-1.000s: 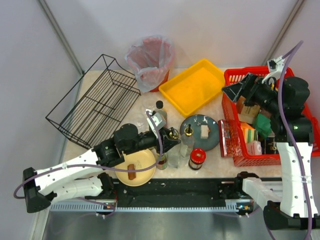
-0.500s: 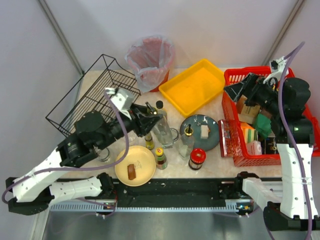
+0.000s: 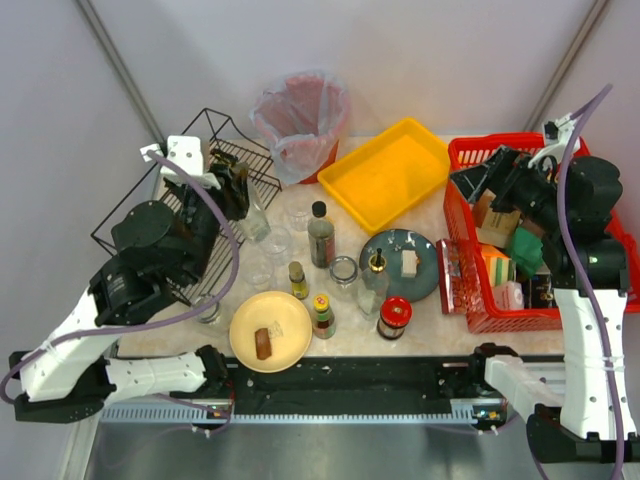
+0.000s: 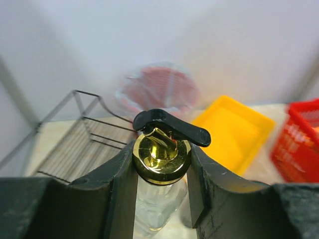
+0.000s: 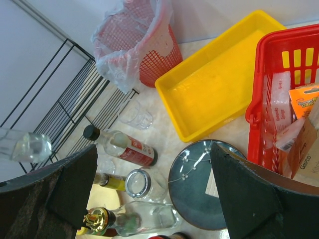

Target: Clear the kitchen counter

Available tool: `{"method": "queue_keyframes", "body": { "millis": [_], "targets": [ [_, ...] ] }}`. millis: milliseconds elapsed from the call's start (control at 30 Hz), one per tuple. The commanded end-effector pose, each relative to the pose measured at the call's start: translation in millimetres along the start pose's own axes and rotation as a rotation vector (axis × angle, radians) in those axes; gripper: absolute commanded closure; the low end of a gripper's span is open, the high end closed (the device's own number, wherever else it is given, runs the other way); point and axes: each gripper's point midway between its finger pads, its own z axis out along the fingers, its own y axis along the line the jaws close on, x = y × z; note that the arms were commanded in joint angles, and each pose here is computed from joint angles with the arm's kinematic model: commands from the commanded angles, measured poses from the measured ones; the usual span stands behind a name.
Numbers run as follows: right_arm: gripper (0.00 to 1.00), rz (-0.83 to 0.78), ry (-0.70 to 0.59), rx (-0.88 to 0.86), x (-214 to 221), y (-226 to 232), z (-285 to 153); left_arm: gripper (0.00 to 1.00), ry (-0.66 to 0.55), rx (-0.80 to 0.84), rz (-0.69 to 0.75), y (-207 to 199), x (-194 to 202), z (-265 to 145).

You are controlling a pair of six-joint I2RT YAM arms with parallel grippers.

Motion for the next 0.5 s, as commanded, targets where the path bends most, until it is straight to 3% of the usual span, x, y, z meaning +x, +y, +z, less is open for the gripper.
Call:
{"method": "queue_keyframes", "body": {
  "millis": [0,267,467],
  "targets": [
    [0.07,-0.021,-0.048,-0.004,-10.4,4.4,-7.9,1.0,-0.216,-0.304,-0.02,56.2,-77.9,-5.3],
    [0.07,-0.024,-0.057,-0.008,-13.2,6.7,-10.1,1.0,-0.285,-0.45,0.014,86.4,-122.3,11.6],
    [0.07,-0.029,-0.055,0.001,-10.8,3.8,-9.7,1.0,-0.283,-0.514,0.079,101.2,-131.4,52.8]
  ]
}}
